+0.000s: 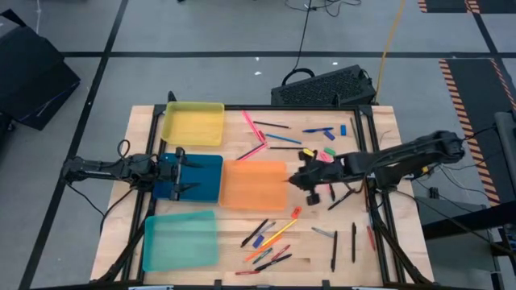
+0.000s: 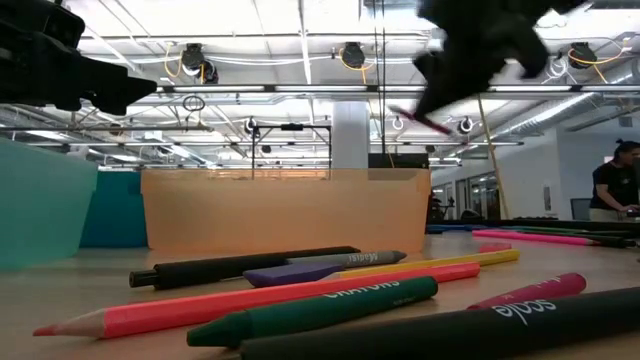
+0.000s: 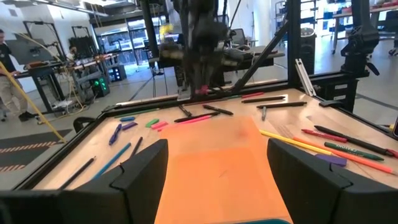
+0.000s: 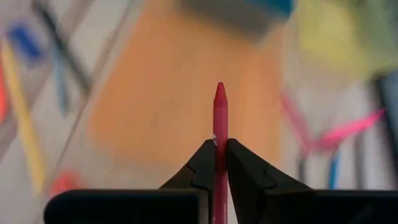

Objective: Sort crayons/erasers/pens/pencils in bins
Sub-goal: Put the red crayon into the orange bin

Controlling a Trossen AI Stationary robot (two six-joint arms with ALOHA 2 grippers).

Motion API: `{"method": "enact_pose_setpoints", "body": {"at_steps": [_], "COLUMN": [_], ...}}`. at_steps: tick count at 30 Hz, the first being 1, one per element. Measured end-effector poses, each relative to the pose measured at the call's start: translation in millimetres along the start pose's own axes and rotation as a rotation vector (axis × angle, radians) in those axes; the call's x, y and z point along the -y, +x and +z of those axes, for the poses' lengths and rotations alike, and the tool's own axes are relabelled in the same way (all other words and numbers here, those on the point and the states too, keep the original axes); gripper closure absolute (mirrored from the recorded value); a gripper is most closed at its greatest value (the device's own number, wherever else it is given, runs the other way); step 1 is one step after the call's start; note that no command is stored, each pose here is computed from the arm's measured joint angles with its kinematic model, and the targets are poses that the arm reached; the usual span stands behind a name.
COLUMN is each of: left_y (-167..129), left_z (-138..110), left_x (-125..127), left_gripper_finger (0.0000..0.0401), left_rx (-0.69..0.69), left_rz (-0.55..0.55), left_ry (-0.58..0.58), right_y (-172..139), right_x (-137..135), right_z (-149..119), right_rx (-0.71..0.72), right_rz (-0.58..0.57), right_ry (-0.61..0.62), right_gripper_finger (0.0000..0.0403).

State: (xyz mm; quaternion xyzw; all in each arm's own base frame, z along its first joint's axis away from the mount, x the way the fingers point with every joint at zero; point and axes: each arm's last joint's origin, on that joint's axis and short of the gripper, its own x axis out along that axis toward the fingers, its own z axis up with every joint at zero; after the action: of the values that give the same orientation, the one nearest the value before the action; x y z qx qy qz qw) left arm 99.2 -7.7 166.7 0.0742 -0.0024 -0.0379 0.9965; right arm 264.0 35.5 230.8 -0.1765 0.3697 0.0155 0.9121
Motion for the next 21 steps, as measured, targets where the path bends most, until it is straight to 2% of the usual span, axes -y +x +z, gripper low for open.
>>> {"method": "enact_pose_setpoints", "body": {"at_steps": [4, 8, 12, 16, 21], "left_y": [0.0, 0.0, 0.0, 0.0, 0.0], "left_z": [0.0, 0.0, 0.0, 0.0, 0.0], "left_x": [0.0, 0.0, 0.0, 0.0, 0.0], "left_gripper_finger": [0.0127, 0.0127, 0.0127, 0.0127, 0.0128], "left_rx": [0.000, 0.000, 0.000, 0.000, 0.000], "left_rz": [0.000, 0.000, 0.000, 0.000, 0.000], "left_ry": [0.000, 0.000, 0.000, 0.000, 0.000], "right_y": [37.9, 84.1, 123.6, 142.3, 139.9], "right_x": [-8.0, -13.5, -17.2, -14.0, -12.7], "right_z": [14.1, 26.4, 23.8, 24.9, 23.3], "right_rx": [0.052, 0.131, 0.071, 0.047, 0.017], "right_rz": [-0.026, -0.074, -0.073, -0.076, -0.068], "right_ry": [-0.020, 0.059, 0.073, 0.150, 0.165], "right_gripper_finger": [0.0380, 0.0380, 0.0380, 0.0366, 0.0309]}}
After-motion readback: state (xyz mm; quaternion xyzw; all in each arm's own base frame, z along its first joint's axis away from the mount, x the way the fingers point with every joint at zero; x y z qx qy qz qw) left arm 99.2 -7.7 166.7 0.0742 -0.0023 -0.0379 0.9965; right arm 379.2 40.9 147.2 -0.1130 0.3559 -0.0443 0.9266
